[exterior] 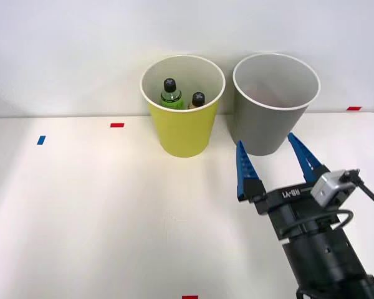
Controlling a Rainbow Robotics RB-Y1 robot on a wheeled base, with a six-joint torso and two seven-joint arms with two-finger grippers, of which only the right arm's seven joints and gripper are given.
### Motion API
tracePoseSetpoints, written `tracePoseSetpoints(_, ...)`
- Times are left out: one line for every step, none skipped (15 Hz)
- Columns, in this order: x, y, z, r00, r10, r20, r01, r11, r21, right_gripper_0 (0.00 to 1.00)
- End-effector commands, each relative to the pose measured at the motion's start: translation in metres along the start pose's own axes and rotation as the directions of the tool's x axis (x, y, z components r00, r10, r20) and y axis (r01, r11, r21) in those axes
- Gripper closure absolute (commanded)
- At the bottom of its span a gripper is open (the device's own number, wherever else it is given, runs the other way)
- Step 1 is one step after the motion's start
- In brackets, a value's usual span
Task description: Put cans in the gray bin, plastic bottles in the light green bin
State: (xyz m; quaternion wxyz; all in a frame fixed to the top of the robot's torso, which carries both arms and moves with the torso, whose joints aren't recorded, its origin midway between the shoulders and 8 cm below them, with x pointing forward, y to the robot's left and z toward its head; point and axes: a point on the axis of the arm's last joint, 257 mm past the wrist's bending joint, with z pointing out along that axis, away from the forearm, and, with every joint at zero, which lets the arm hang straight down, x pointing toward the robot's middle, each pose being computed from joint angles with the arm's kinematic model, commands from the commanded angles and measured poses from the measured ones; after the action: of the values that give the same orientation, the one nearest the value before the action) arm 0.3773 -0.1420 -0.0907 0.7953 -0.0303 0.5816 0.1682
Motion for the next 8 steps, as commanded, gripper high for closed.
tracePoseSetpoints(0.025, -0.022, -0.034, 0.996, -0.011, -0.090, 0.016, 0.998, 0.056, 0.00)
tracePoseSetpoints(0.031, -0.027, -0.042, 0.994, -0.010, -0.112, 0.018, 0.997, 0.073, 0.00)
tracePoseSetpoints(0.039, -0.032, -0.053, 0.990, -0.006, -0.142, 0.019, 0.996, 0.090, 0.00)
tracePoseSetpoints(0.044, -0.038, -0.061, 0.986, -0.012, -0.165, 0.029, 0.995, 0.100, 0.00)
tracePoseSetpoints(0.053, -0.043, -0.069, 0.979, -0.012, -0.202, 0.035, 0.993, 0.111, 0.00)
tracePoseSetpoints(0.062, -0.048, -0.075, 0.970, -0.011, -0.241, 0.042, 0.991, 0.124, 0.00)
tracePoseSetpoints(0.068, -0.055, -0.081, 0.963, -0.022, -0.269, 0.061, 0.989, 0.135, 0.00)
tracePoseSetpoints(0.071, -0.060, -0.087, 0.958, -0.025, -0.284, 0.070, 0.987, 0.148, 0.00)
